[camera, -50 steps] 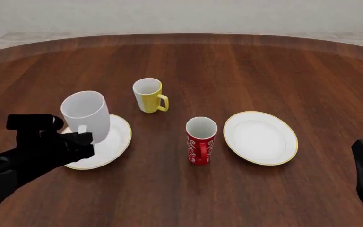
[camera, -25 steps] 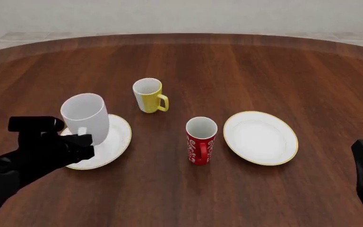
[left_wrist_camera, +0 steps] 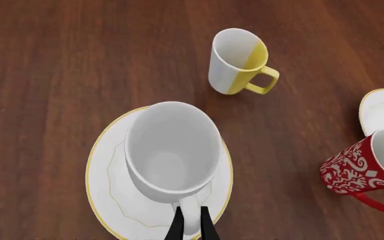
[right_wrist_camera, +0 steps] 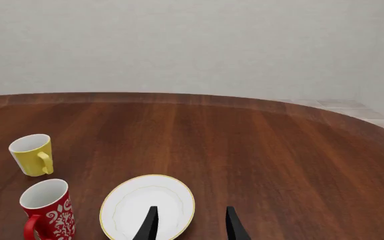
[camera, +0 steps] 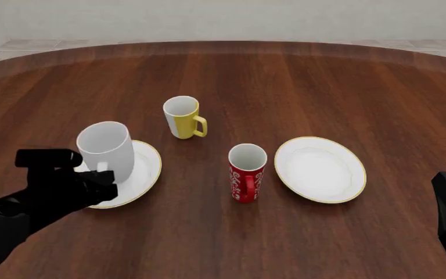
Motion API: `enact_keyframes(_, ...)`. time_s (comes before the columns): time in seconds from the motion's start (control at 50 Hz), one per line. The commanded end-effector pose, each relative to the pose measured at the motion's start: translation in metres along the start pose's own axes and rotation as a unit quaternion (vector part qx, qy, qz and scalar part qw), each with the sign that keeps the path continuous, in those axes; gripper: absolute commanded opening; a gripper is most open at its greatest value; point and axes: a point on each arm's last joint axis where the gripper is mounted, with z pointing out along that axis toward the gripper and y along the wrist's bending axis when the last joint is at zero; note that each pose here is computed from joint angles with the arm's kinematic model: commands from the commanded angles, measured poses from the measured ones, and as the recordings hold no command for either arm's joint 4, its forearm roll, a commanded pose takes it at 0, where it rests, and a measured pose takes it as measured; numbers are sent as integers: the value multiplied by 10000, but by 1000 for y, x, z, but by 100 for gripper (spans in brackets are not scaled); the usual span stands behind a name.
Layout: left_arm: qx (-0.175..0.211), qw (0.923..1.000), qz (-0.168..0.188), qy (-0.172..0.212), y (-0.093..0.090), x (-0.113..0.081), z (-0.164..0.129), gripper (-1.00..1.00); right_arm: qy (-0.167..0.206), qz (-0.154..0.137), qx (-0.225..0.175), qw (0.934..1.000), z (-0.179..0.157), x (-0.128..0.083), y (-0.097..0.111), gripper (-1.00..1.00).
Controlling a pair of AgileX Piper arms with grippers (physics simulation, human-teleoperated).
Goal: Put the white mug on the left plate.
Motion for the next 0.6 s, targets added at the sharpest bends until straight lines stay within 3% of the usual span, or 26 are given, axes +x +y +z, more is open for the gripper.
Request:
enact_keyframes(0.02,12,10000,26,5,0,1,1,-100,2,3,-5,10000,0,0,0,100)
enact_keyframes(0.6,-31,10000,-28,87,2,8,7,-100,7,-12,-2,10000,0,0,0,100)
